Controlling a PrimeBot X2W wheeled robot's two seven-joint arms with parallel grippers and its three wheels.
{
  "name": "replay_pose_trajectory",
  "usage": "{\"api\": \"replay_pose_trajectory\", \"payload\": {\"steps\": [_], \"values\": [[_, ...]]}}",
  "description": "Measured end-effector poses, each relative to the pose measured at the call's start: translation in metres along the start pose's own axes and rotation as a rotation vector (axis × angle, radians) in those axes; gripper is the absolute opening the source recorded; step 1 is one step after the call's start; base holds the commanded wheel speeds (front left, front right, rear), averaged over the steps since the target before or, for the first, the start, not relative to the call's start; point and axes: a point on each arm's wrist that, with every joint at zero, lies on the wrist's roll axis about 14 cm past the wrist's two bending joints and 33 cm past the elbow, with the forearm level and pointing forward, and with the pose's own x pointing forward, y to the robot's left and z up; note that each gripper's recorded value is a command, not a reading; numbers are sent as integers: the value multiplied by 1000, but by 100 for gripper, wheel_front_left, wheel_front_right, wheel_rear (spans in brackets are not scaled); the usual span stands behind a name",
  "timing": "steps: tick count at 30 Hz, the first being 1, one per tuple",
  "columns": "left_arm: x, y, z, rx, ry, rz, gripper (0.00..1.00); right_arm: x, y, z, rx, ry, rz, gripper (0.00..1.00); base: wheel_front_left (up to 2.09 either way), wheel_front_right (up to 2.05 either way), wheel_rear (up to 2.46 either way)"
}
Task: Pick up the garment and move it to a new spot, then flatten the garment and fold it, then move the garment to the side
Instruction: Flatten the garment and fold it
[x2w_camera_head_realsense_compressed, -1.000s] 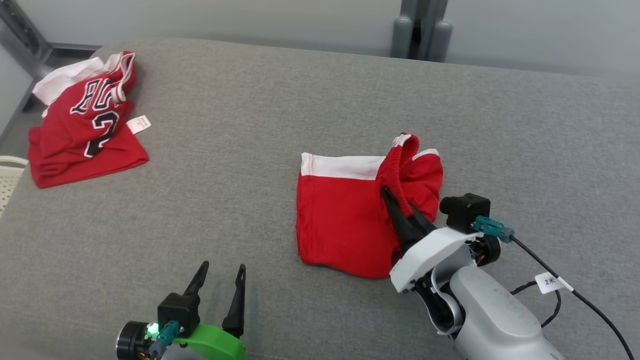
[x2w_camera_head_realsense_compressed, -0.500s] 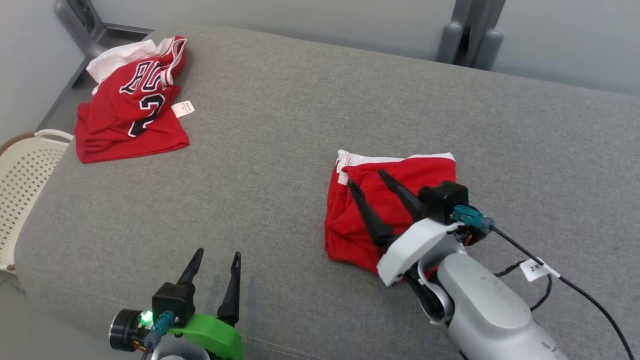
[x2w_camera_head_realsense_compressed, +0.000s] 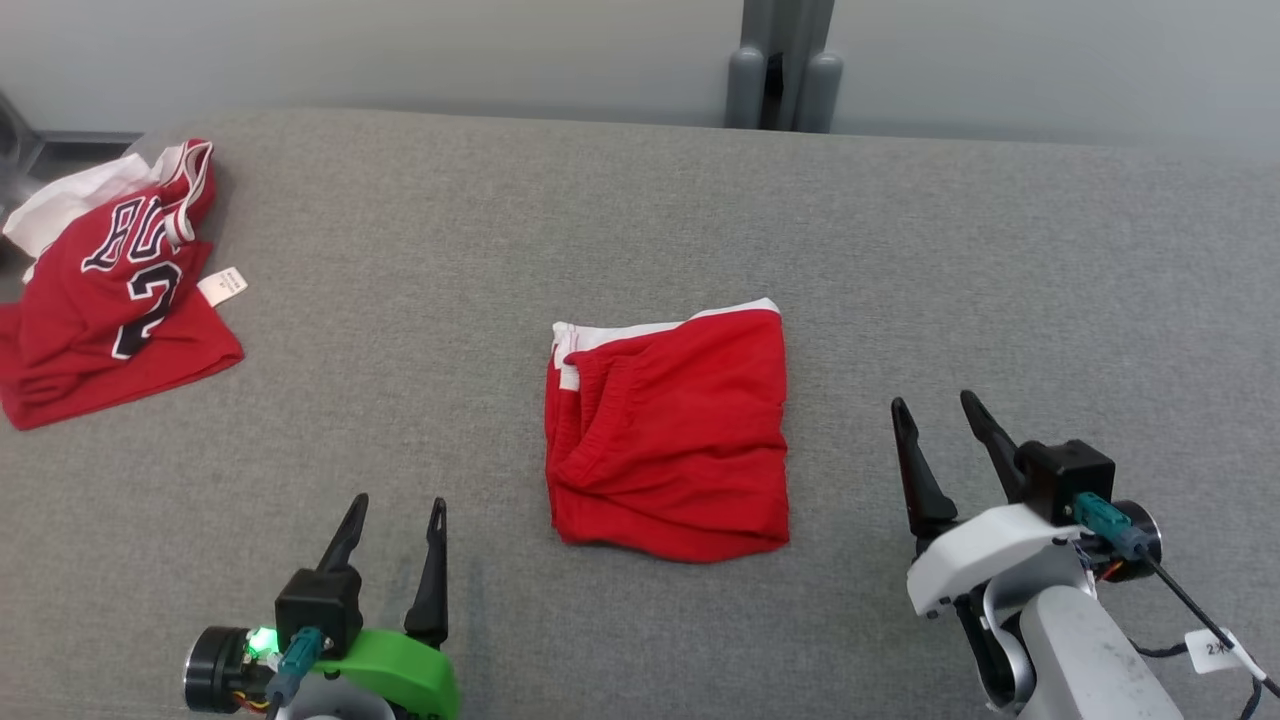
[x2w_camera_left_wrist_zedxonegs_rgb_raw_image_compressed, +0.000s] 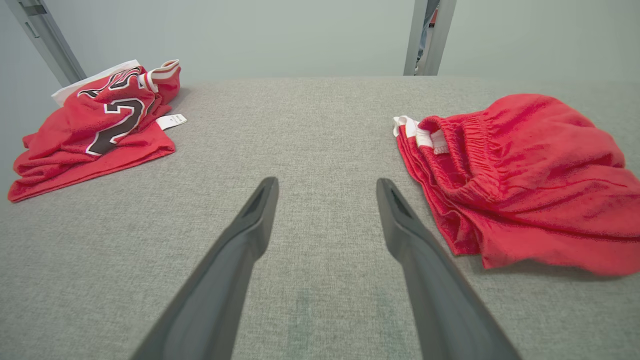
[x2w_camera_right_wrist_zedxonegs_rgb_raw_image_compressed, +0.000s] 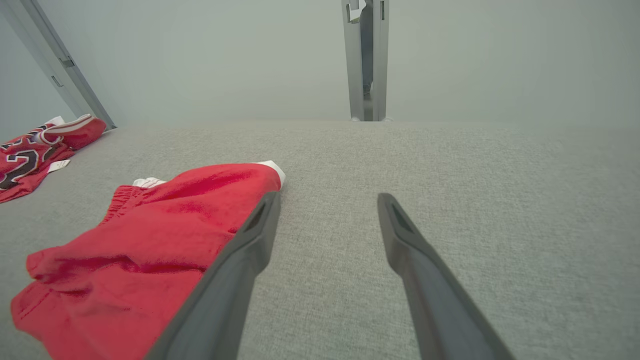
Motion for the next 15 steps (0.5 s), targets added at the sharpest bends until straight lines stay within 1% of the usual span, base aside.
{"api": "replay_pose_trajectory", "payload": {"steps": [5, 10, 15], "values": [[-9, -1, -6, 22, 15, -10, 100, -30, -19, -6, -2, 17, -68, 100, 0, 0, 0], [-19, -2, -6, 20, 8, -6, 100, -51, -24, -9, -1, 22, -97, 100, 0, 0, 0], [-27, -1, -4, 11, -4, 9, 100, -66, -21, -12, 6, 24, -100, 100, 0, 0, 0]]}}
